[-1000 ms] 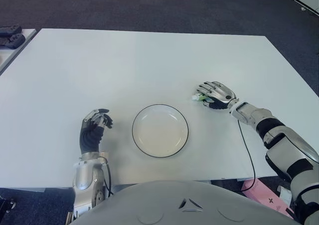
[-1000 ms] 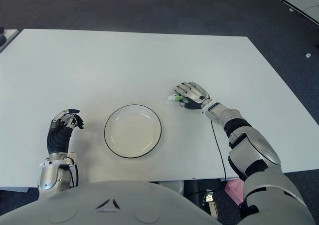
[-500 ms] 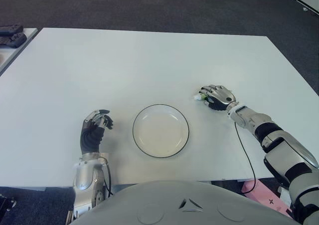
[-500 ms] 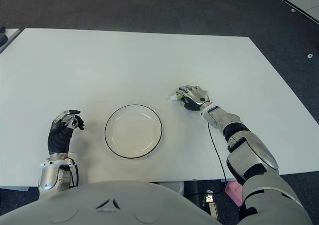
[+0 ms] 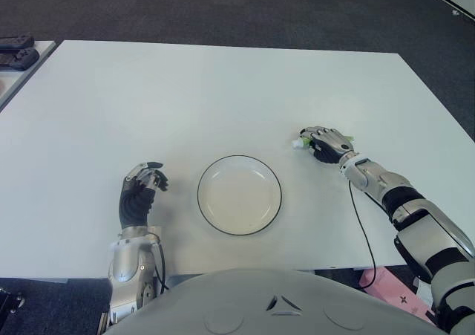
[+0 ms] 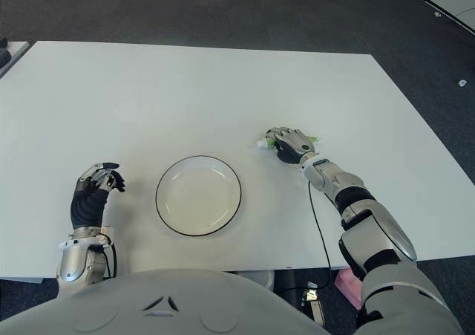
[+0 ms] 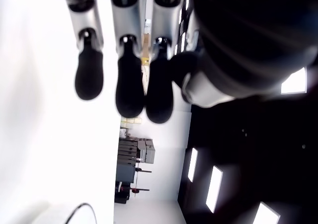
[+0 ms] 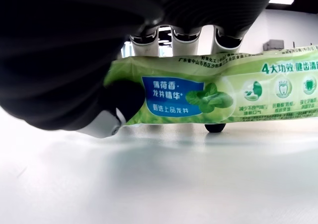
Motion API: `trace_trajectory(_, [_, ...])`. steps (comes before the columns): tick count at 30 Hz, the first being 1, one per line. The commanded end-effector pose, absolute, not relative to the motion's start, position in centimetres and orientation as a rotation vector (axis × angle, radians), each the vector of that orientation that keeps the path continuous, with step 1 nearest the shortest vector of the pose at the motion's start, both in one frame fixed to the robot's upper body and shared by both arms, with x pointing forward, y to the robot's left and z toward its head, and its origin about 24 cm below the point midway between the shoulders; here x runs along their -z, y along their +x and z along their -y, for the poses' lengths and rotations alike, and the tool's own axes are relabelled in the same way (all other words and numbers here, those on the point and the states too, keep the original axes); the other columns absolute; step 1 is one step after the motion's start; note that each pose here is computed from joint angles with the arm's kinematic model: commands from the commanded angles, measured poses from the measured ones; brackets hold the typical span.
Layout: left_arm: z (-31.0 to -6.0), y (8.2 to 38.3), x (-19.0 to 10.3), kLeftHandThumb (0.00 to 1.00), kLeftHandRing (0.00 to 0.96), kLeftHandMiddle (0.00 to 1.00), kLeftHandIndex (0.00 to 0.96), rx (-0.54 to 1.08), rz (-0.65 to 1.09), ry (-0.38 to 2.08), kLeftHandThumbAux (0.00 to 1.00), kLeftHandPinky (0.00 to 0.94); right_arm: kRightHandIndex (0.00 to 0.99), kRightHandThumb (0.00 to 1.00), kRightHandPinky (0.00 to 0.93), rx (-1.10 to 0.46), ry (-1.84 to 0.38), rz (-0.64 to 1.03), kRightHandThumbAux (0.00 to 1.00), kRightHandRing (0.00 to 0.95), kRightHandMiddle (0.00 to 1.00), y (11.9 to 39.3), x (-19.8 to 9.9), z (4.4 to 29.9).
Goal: Put the toothpaste on the table into the plate.
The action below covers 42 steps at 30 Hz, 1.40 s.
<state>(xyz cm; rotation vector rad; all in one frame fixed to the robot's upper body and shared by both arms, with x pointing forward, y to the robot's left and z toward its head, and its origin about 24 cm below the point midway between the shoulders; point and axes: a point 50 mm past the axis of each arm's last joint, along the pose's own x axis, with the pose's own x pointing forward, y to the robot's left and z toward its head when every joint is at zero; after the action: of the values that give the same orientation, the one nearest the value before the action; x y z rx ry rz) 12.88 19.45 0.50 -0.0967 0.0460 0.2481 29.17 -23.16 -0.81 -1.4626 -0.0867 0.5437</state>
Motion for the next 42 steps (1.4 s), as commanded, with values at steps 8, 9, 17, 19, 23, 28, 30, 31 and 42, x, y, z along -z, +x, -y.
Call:
trace_trajectory(8, [-19.2, 13.2, -0.3, 0.705, 0.633, 0.64, 0.439, -0.238, -0.05, -0.113, 0.716, 0.621, 0.455, 0.973, 0.649, -0.626, -1.377, -0.019, 0.636, 0.592, 0.562, 27.0, 3.2, 22.6])
trace_trajectory(9, [-19.2, 13.2, -0.3, 0.706, 0.633, 0.639, 0.439, -0.238, -0.049, -0.113, 0.716, 0.621, 0.454, 0.973, 0.645, -0.622, -1.374, -0.02, 0.636, 0.59, 0.562, 27.0, 3.2, 22.6])
trace_trajectory(17, [-19.2, 13.2, -0.4, 0.705, 0.631, 0.637, 0.439, -0.237, -0.04, -0.11, 0.716, 0.623, 0.436, 0.966, 0.626, -0.593, -1.35, -0.023, 0.642, 0.565, 0.53, 27.1, 3.0, 22.5])
trace_trajectory(19, [-19.2, 13.2, -0.3, 0.705, 0.632, 0.638, 0.439, -0.235, -0.041, -0.11, 0.716, 0.627, 0.431, 0.964, 0.626, -0.587, -1.344, -0.02, 0.644, 0.559, 0.518, 27.2, 2.9, 22.4])
trace_trajectory(23, [-19.2, 13.2, -0.3, 0.706, 0.638, 0.642, 0.439, -0.233, -0.047, -0.111, 0.716, 0.631, 0.426, 0.958, 0.634, -0.57, -1.328, -0.003, 0.65, 0.544, 0.483, 27.4, 2.6, 22.2])
trace_trajectory(28, [-19.2, 13.3, -0.2, 0.707, 0.64, 0.644, 0.439, -0.233, -0.052, -0.111, 0.716, 0.633, 0.424, 0.956, 0.636, -0.541, -1.314, 0.026, 0.652, 0.538, 0.474, 27.5, 2.2, 22.0])
trace_trajectory(30, [-19.2, 13.3, -0.2, 0.707, 0.641, 0.646, 0.439, -0.232, -0.051, -0.11, 0.716, 0.631, 0.419, 0.955, 0.647, -0.525, -1.308, 0.046, 0.652, 0.539, 0.478, 27.6, 1.9, 21.9])
trace_trajectory(31, [-19.2, 13.3, -0.2, 0.707, 0.641, 0.646, 0.439, -0.232, -0.05, -0.11, 0.716, 0.63, 0.418, 0.955, 0.648, -0.519, -1.305, 0.054, 0.652, 0.54, 0.479, 27.7, 1.8, 21.9])
trace_trajectory(42, [-19.2, 13.4, -0.2, 0.705, 0.637, 0.645, 0.439, -0.235, -0.053, -0.105, 0.716, 0.628, 0.409, 0.96, 0.653, -0.417, -1.264, 0.166, 0.649, 0.556, 0.524, 28.7, -0.6, 21.2])
